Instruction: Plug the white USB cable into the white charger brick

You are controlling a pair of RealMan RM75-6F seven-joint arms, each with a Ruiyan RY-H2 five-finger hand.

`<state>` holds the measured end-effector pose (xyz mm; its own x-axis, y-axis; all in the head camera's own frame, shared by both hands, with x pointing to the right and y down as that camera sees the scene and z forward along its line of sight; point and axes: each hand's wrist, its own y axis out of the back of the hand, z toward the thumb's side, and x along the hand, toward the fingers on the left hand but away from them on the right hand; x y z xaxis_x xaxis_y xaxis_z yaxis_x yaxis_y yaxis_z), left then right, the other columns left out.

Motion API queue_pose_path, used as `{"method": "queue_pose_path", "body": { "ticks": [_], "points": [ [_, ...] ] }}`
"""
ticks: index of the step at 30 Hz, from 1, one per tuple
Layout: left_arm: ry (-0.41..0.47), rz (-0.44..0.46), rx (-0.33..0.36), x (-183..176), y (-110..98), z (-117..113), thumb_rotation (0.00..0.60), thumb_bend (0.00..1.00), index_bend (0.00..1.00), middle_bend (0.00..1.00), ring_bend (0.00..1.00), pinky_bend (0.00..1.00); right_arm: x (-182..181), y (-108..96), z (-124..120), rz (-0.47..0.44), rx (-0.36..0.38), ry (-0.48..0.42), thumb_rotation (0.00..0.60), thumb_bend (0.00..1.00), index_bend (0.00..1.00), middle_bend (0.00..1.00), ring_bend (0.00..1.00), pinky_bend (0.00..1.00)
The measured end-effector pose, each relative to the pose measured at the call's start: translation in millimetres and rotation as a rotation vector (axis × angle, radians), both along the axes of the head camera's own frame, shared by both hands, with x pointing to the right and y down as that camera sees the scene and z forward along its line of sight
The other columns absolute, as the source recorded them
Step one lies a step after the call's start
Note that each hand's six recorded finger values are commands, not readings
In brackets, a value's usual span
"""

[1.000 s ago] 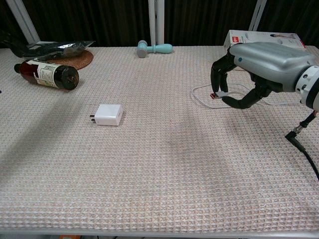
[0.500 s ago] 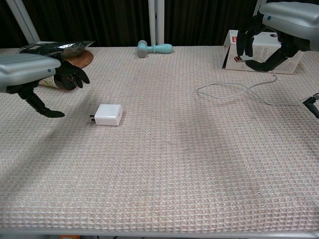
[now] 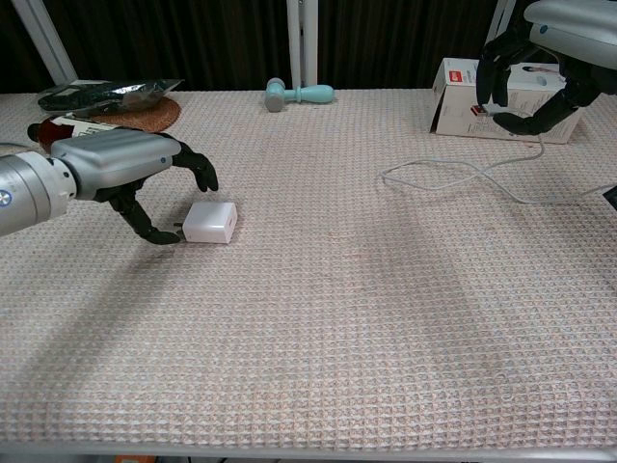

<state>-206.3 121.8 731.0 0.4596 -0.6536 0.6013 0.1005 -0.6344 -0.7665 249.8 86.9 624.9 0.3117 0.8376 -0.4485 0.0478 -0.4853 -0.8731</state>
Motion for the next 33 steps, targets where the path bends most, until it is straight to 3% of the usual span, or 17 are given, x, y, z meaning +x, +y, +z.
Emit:
{"method": "queue_pose_path", "body": {
  "ticks": [13,33],
  "points": [
    [-0.037,-0.005,-0.005,8.2,-0.3,9.2,0.600,0.21,0.30,0.27,0.10,0.00,4.6,1.1,2.1,0.015,-0.008,-0.016,0.600,0.35,0.61,0.51,0.22,0.00],
    [-0.019,-0.003,-0.047,17.4,3.3,7.4,0.600,0.23,0.32,0.28,0.10,0.00,9.5,3.8,7.0,0.029,-0.022,-0.024,0.600,0.35,0.62,0.51,0.22,0.00]
  ]
}}
